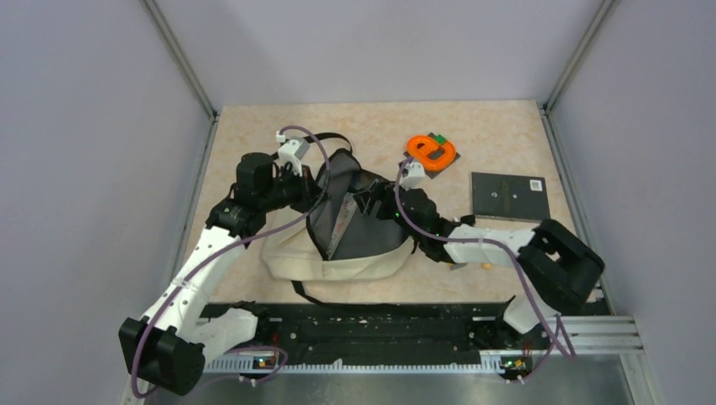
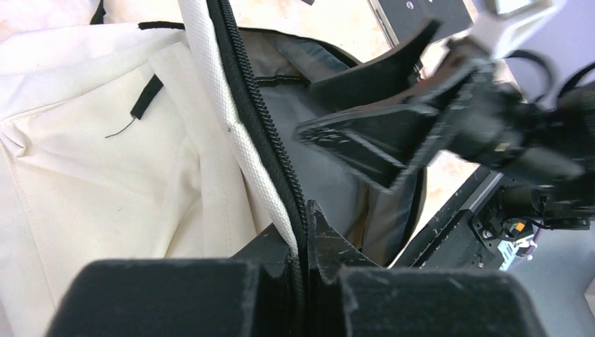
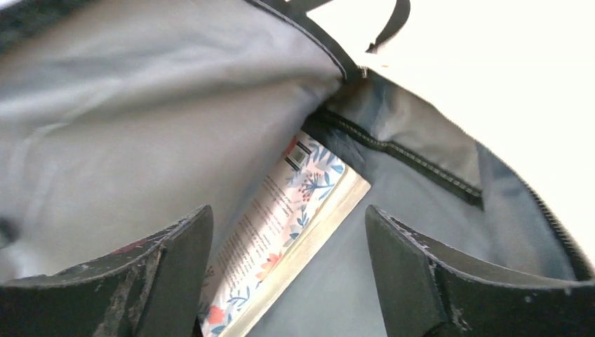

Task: Pack the student bag
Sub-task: Place the book in the student bag, then move the book to the center of the board.

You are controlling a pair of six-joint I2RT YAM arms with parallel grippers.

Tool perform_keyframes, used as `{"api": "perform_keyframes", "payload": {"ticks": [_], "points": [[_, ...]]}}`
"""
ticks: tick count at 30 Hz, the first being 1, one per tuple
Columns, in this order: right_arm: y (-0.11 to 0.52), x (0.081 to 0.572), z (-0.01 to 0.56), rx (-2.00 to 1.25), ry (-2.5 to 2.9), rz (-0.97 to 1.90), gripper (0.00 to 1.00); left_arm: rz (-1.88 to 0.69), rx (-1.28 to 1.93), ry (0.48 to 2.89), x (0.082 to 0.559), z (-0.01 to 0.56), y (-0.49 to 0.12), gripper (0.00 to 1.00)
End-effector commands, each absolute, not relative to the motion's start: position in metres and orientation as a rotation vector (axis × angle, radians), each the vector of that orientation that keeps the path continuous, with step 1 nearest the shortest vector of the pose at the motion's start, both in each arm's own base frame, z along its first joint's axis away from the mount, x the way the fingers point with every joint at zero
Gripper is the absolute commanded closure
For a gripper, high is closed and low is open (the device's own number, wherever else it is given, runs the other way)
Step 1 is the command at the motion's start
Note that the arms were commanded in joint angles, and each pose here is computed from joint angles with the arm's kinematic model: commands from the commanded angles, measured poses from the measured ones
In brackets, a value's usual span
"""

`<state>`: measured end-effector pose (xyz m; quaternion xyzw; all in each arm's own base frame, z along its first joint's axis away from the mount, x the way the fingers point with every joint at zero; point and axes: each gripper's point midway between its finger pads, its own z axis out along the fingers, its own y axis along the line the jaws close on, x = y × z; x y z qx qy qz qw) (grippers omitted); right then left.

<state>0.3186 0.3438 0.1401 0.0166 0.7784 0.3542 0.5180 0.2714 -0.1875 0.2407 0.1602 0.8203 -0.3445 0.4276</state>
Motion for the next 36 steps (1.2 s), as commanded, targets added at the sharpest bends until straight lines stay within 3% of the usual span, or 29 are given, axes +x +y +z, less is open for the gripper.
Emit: {"api": "perform_keyframes", "payload": {"ticks": [1,15,36], "points": [[0.325,0.303,0.179,-0.138,1.819,0.752,0.20,-0.809,0.402,1.938,0.281,0.266,-0.183,1.00],[0.154,0.306,0.181,0.028,2.032,0.479,0.07,-0.787,0.379,1.943,0.283,0.264,-0.180,1.00],[-0.124,0.355,0.113,0.749,2.050,0.019,0.03,-0.756,0.314,1.994,0.287,0.256,-0.174,1.00]]}}
